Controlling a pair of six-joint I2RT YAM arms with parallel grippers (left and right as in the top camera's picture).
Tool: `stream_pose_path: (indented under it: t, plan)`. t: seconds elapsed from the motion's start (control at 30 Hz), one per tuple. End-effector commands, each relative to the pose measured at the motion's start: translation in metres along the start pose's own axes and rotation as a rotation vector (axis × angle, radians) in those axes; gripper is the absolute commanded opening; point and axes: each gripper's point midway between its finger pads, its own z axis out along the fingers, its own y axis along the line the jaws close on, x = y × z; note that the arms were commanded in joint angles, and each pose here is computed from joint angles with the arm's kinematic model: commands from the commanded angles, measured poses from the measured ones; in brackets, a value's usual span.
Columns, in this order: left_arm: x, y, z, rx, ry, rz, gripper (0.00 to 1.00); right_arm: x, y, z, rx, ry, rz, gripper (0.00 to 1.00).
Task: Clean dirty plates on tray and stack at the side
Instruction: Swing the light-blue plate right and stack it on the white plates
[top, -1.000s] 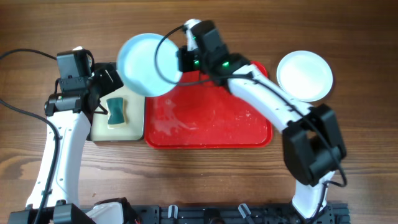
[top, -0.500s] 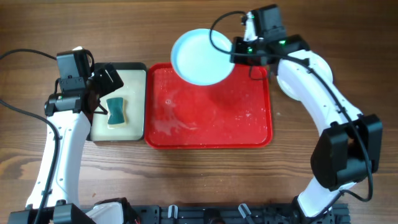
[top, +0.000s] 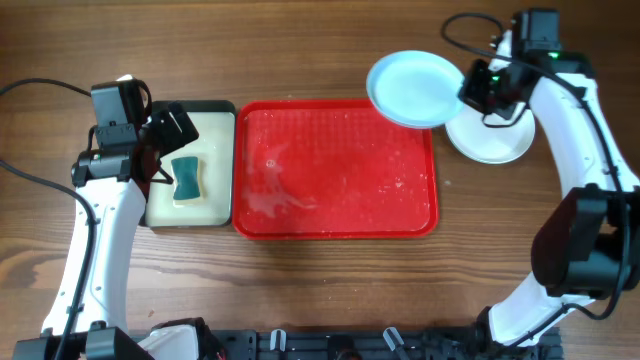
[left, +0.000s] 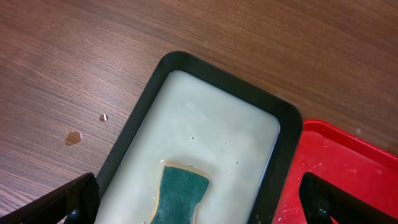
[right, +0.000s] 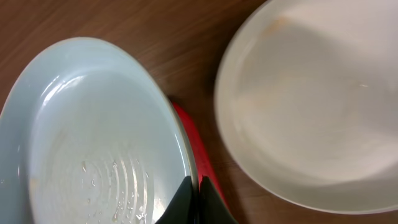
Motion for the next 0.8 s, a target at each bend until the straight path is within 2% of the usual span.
stream_pose_path:
  t: [0.0,0.17,0.37,0.77]
  plan:
    - [-0.007,0.002,-0.003,-0.007,-0.021,-0.022,1.00,-0.017,-0.024,-0.026,0.008,-0.054,0.060,0.04]
    - [-0.007,0.002,-0.003,-0.007,-0.021,-0.022,1.00,-0.022,-0.082,-0.035,0.157,-0.072,0.157,0.04]
    - [-0.007,0.002,-0.003,-0.007,-0.021,-0.022,1.00,-0.019,-0.146,-0.043,0.457,-0.136,0.275,0.04]
    - [-0.007,0.002,-0.003,-0.007,-0.021,-0.022,1.00,-0.005,-0.162,-0.024,0.500,-0.130,0.290,0.05]
